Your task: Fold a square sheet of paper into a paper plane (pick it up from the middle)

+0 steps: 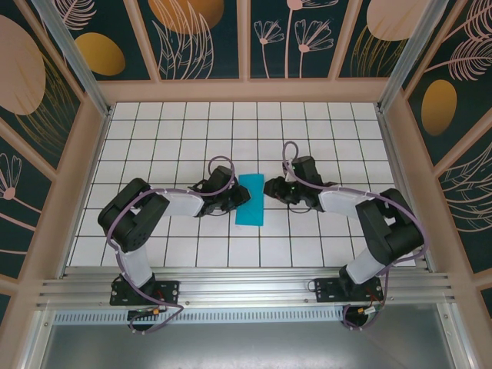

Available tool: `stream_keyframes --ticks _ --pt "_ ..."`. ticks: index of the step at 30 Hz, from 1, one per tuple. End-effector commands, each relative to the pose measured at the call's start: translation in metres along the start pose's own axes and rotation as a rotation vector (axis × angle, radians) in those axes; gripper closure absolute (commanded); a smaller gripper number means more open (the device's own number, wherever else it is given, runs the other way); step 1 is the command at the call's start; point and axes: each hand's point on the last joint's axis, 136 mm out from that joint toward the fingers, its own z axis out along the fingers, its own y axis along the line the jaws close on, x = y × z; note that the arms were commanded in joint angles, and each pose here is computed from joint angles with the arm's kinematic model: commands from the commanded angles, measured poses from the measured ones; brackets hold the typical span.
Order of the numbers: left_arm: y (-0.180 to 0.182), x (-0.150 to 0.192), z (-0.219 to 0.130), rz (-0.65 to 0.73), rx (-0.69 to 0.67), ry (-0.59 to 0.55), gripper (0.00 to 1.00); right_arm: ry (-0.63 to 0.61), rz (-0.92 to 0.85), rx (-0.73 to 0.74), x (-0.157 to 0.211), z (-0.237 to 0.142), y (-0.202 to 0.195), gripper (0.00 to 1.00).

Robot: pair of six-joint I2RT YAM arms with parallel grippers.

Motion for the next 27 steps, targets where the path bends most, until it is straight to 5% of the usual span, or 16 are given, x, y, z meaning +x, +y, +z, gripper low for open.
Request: stream_keyframes --ticks 1,7,27 --pt "0.019 0.006 0.004 -0.008 -0.062 0.008 0.76 0.007 0.007 -0.076 -0.007 0.004 0.012 0.77" --pt "0.021 0.005 0.005 0.002 -0.079 0.011 0.76 0.048 0.0 -0.126 -0.012 0.021 0.018 0.94" --pt "0.036 0.01 0.011 0.004 -0.134 0.033 0.78 0.072 0.028 -0.081 -0.035 0.054 -0.015 0.91"
